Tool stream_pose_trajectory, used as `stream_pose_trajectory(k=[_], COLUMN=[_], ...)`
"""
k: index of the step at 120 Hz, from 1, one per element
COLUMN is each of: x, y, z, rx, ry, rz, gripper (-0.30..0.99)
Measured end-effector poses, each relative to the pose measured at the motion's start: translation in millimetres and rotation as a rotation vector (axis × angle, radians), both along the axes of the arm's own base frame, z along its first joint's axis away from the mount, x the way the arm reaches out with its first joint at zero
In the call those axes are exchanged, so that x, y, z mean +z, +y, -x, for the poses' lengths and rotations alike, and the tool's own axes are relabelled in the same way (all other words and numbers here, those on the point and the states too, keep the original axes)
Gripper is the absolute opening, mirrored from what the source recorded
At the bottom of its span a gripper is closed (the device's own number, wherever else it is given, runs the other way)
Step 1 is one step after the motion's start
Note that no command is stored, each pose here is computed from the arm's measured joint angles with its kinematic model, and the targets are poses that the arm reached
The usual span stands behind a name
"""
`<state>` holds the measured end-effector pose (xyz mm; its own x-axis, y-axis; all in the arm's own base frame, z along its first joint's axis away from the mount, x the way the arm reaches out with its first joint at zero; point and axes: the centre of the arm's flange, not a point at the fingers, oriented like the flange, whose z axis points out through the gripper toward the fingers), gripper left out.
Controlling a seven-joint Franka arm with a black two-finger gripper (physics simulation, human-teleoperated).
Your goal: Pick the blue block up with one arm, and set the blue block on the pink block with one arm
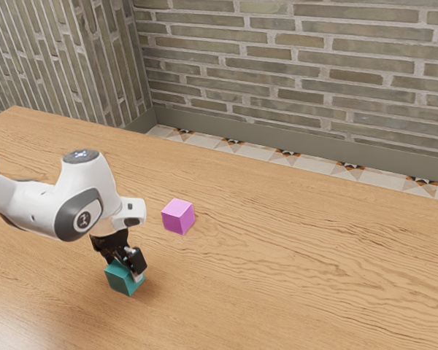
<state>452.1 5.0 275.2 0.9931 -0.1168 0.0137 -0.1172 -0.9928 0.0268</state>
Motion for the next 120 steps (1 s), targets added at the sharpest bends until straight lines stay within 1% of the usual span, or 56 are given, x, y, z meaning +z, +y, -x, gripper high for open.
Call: stream_pose_trajectory(k=[28,120], x=[-11,-12], y=[0,9], z=[0,-2], rx=[0.005,0.024], ry=[0.017,0.012], rz=[0.006,0.008], gripper=[0.69,0.69])
